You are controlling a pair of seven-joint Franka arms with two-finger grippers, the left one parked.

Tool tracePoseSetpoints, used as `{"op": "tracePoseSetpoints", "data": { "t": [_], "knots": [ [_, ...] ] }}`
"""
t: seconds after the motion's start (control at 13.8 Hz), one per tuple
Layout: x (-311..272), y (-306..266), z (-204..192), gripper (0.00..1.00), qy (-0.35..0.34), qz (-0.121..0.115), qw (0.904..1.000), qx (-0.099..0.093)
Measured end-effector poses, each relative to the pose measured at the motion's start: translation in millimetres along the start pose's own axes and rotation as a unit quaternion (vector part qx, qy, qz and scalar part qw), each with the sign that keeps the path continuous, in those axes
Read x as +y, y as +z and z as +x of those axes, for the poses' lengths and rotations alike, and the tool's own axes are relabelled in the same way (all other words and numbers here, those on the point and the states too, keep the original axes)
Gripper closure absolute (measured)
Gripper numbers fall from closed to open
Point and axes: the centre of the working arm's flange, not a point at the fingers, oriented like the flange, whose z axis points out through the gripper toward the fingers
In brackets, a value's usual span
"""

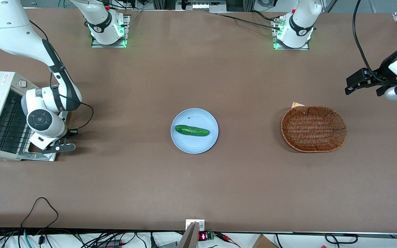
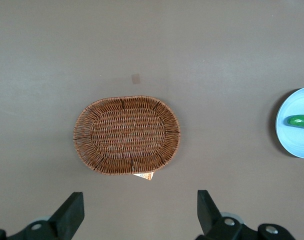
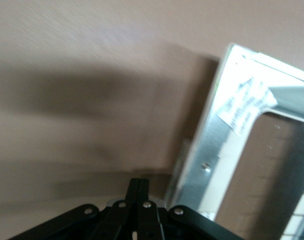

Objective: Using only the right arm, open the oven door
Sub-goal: 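Pull the handle outward and down with the right gripper, swinging the door open, then lift the right gripper up and away from the lowered oven door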

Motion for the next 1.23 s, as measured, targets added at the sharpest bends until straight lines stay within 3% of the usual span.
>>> {"op": "tracePoseSetpoints", "data": {
  "t": [0.36, 0.58, 0.8, 1.23],
  "knots": [
    [-22.1, -43.2, 11.6, 0.99, 0.013, 0.010, 0.9992, 0.037],
    [-29.8, -97.1, 13.6, 0.98, 0.040, 0.034, 0.9971, 0.055],
    [-31.9, -159.0, 6.0, 0.95, 0.078, 0.072, 0.9927, 0.056],
    [-11.9, -276.1, -17.4, 0.91, 0.123, 0.124, 0.9838, 0.037]
  ]
}}
